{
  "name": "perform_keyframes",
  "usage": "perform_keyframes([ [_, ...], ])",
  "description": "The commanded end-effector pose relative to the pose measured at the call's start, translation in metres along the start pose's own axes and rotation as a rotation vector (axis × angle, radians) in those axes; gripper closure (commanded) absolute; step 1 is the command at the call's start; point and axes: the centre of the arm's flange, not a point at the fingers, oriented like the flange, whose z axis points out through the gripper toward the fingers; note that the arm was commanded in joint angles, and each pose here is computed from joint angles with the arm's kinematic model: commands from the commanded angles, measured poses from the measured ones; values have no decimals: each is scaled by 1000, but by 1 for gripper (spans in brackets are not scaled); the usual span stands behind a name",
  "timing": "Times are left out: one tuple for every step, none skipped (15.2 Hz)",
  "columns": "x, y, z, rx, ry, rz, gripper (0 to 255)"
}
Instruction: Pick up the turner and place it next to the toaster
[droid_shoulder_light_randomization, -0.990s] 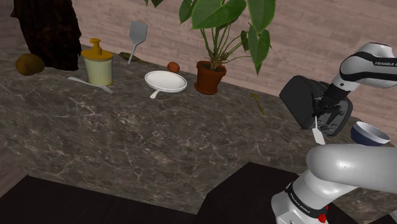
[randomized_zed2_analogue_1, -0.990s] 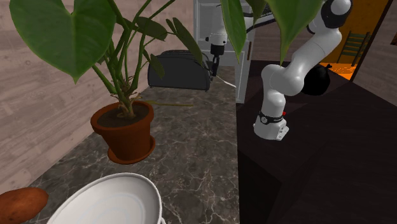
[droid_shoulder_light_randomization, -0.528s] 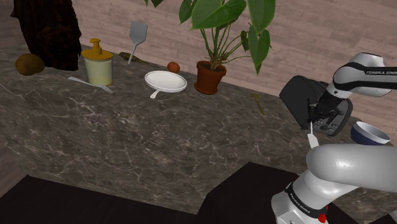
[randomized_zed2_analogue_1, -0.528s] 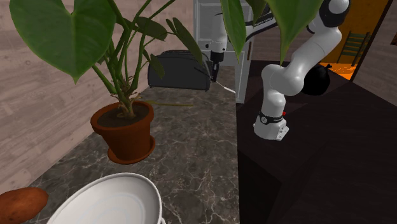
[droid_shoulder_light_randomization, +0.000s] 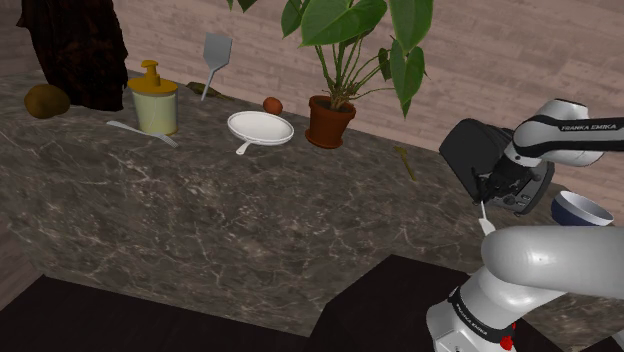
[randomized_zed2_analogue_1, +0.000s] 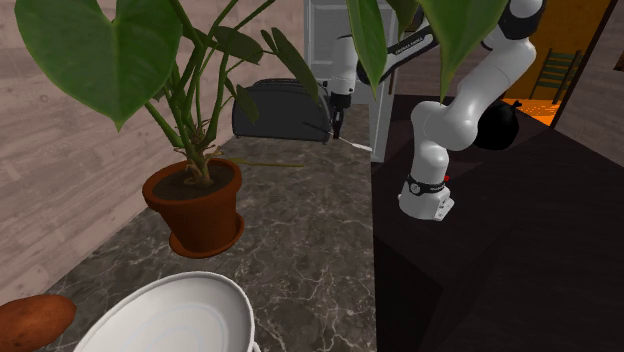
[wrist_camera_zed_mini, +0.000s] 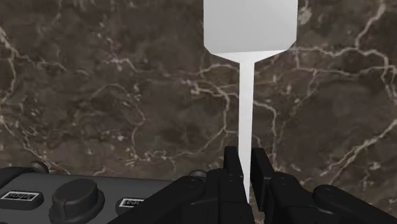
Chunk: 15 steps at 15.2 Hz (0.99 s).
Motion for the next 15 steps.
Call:
perform_keyframes([
  [-1,-1,12,0,0,0,255],
  [-1,-1,18,0,0,0,255],
  [-1,-1,23,0,0,0,255],
  [-2,-1,30,0,0,0,255],
  [-2,-1,30,0,0,0,255],
  [-2,-1,30,0,0,0,255],
  [-2,-1,30,0,0,0,255],
  [-2,-1,30,0,0,0,255],
  [-2,-1,30,0,0,0,255],
  [-2,-1,30,0,0,0,255],
  [-2,-1,30,0,0,0,255],
  [-2,-1,30,0,0,0,255],
  [-2,-1,30,0,0,0,0],
  [-2,-1,30,0,0,0,0],
  [-2,-1,30,0,0,0,0],
])
